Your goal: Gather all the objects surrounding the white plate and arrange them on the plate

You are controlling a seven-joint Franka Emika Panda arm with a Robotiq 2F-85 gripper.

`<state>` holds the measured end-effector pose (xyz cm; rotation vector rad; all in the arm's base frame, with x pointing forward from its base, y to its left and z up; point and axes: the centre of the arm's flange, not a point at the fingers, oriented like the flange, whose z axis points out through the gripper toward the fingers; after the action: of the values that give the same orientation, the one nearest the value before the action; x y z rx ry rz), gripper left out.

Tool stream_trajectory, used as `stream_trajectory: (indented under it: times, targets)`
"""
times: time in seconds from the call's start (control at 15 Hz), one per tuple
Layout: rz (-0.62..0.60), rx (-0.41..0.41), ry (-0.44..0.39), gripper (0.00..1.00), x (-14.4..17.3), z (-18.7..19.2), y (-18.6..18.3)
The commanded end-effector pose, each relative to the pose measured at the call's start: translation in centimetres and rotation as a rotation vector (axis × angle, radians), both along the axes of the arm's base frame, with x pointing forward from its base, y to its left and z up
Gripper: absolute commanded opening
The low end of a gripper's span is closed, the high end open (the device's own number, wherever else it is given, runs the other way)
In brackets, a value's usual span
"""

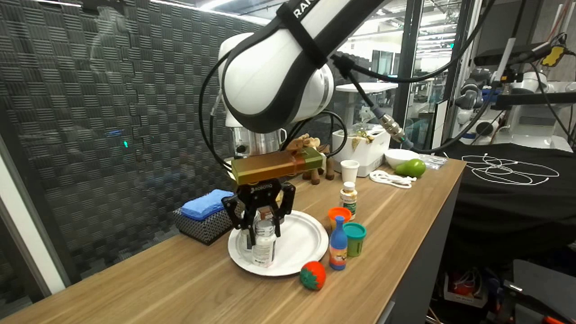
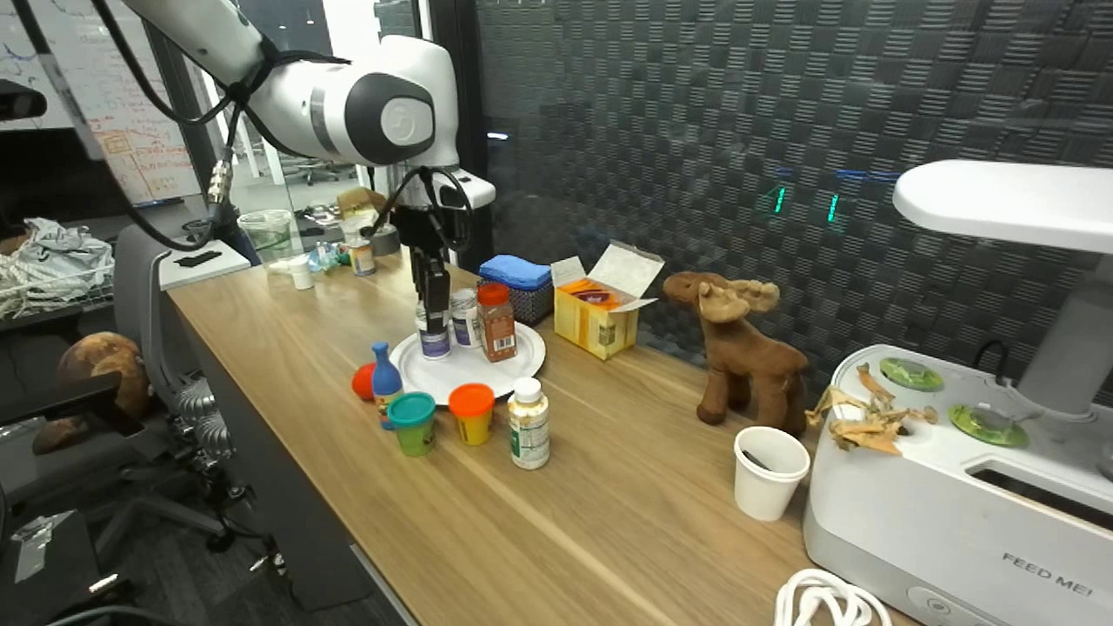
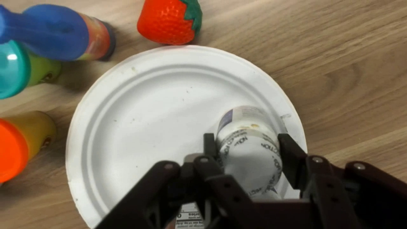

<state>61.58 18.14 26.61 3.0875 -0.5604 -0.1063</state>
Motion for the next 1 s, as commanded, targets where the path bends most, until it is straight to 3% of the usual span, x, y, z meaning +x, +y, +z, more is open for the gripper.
stream_trajectory:
  times: [0.0,0.07,0.13,0.2,0.4,0.8,0.93]
  targets:
    - [0.005,-0.009,0.067,0.27,1.5,0.1,0.3]
    - [0.006,-0.018,0.081,0.27,1.6,0.1,0.3]
    - [0.012,-0.031,0.092,0.63,1.7,0.0,0.5]
    - [0.023,-0.037,0.102,0.78,1.8,0.0,0.6]
    - [0.077,-0.052,0.088,0.99,1.2,1.1,1.7]
    - [0.115,-0.092,0.043,1.0,-2.6,4.6,3.4]
    - [0.068,-0.113,0.034,1.0,-4.9,6.4,2.8]
